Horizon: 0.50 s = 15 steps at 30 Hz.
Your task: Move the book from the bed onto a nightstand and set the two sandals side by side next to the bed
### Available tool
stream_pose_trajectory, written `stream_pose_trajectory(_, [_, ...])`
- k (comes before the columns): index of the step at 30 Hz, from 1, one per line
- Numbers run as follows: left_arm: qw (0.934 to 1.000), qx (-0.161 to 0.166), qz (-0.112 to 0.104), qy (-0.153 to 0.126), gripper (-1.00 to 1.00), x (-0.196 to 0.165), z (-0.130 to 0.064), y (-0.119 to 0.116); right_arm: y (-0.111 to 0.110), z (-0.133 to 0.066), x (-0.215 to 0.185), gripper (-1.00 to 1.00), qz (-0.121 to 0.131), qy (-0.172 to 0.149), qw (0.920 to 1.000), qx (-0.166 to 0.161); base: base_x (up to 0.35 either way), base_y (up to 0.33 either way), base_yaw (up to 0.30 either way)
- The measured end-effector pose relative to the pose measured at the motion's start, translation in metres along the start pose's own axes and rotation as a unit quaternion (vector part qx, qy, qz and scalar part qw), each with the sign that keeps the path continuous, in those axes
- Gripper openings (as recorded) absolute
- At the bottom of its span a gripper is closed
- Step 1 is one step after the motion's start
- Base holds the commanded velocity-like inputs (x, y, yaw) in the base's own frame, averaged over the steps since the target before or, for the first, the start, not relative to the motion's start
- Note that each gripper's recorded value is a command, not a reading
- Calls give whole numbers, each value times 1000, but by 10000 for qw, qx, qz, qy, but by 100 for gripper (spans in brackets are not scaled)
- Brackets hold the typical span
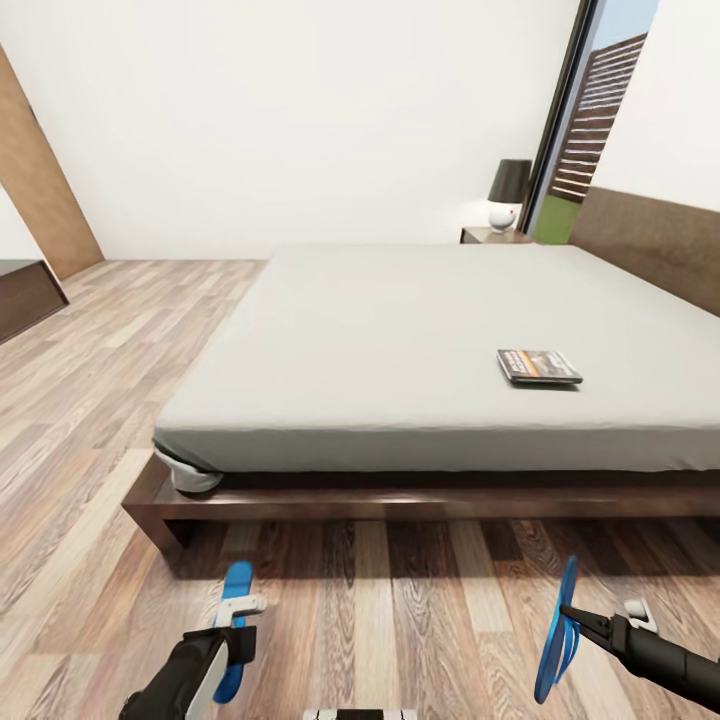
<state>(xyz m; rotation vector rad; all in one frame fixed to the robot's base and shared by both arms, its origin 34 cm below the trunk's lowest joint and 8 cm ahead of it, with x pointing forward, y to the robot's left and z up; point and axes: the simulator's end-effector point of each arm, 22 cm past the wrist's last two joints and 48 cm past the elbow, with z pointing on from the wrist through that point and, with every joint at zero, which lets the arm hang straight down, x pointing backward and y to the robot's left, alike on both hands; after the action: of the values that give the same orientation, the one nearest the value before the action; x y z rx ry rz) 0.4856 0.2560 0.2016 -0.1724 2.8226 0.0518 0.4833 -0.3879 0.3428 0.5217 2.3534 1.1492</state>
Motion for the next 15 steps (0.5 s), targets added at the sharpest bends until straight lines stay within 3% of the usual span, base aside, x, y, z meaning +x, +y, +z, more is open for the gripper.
stream_pose_trajectory(6, [9994,2,67,342,-100,-15,-9,0,-9,3,6,-100,75,70,9999,65,0,0,0])
stream_pose_trajectory(15, [9984,-37,107,559,-100,-1,1,2,-22,8,14,-100,191,170,9995,161,0,0,0])
